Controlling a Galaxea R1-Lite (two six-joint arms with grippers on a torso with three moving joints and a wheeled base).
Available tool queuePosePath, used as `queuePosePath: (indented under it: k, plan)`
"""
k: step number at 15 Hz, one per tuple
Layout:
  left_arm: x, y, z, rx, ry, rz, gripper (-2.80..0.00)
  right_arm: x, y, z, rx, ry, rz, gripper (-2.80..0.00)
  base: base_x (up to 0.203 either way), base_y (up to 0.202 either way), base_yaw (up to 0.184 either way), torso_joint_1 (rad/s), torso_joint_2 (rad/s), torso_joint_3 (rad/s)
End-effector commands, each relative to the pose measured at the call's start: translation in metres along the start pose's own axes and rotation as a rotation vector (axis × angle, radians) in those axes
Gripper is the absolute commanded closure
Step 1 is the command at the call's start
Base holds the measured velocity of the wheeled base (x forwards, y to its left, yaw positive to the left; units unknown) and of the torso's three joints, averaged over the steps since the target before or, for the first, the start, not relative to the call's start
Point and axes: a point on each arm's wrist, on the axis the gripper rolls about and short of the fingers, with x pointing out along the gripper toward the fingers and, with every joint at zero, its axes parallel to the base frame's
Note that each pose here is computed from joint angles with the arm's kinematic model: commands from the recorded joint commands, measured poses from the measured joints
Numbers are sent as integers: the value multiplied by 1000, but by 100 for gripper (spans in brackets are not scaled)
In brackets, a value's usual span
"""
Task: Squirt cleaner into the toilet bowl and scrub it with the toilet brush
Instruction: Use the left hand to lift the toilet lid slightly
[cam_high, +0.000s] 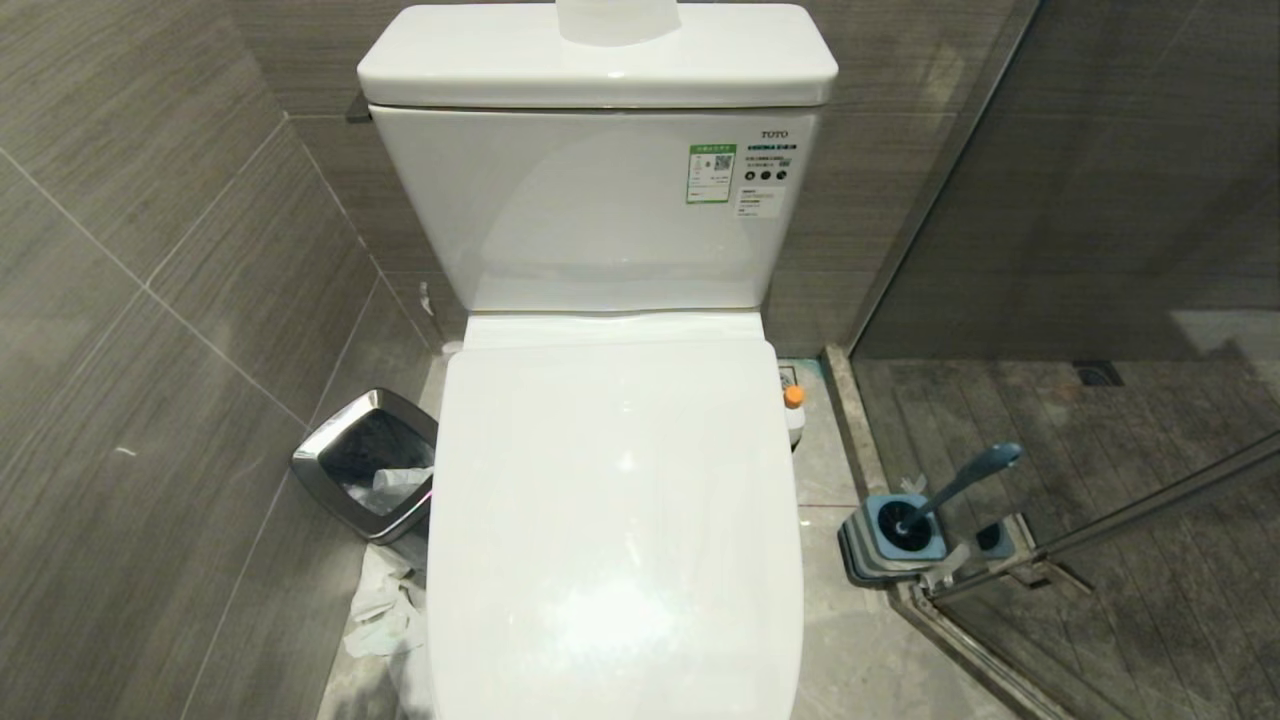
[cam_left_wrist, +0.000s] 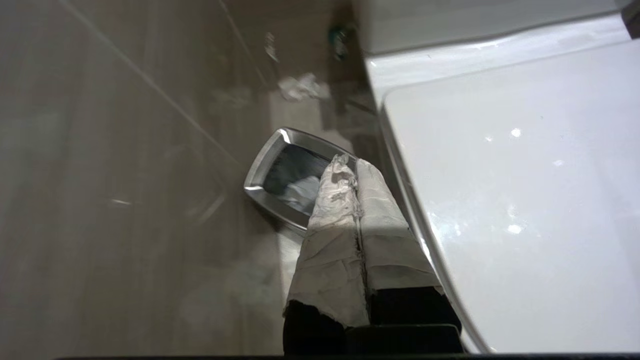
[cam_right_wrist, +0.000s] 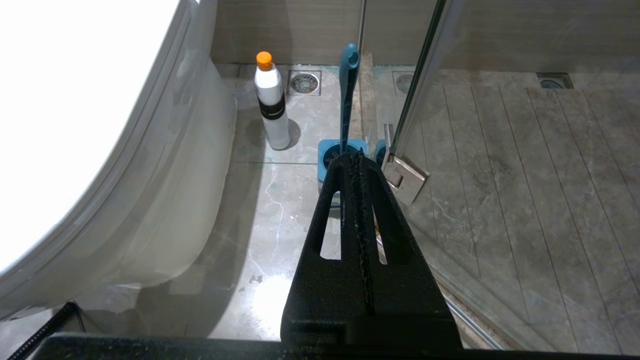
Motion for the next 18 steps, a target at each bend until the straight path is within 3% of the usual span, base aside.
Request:
queuePosePath:
  k: [1, 5, 6, 9, 11, 14, 16, 18]
  plan:
    - [87, 3, -15, -83, 205, -90, 0, 2, 0, -7, -1, 25, -1, 0, 0, 0, 0, 0, 0, 0]
    - [200, 21, -32, -234, 307, -337, 0, 2, 0, -7, -1, 24, -1, 0, 0, 0, 0, 0, 0, 0]
    - [214, 29, -28, -274, 311, -423, 0, 2, 0, -7, -2, 24, -1, 0, 0, 0, 0, 0, 0, 0]
    - [234, 56, -38, -482, 364, -757, 0, 2, 0, -7, -1, 24, -1, 0, 0, 0, 0, 0, 0, 0]
    - [241, 79, -60, -626, 377, -892, 0, 2, 0, -7, -1, 24, -1, 0, 0, 0, 0, 0, 0, 0]
    - [242, 100, -102, -794, 404, -956, 0, 2, 0, -7, -1, 24, -1, 0, 0, 0, 0, 0, 0, 0]
    - [235, 100, -134, -860, 437, -952, 0, 2, 0, -7, -1, 25, -1, 0, 0, 0, 0, 0, 0, 0]
    - [218, 94, -159, -880, 446, -955, 0, 2, 0, -7, -1, 24, -1, 0, 0, 0, 0, 0, 0, 0]
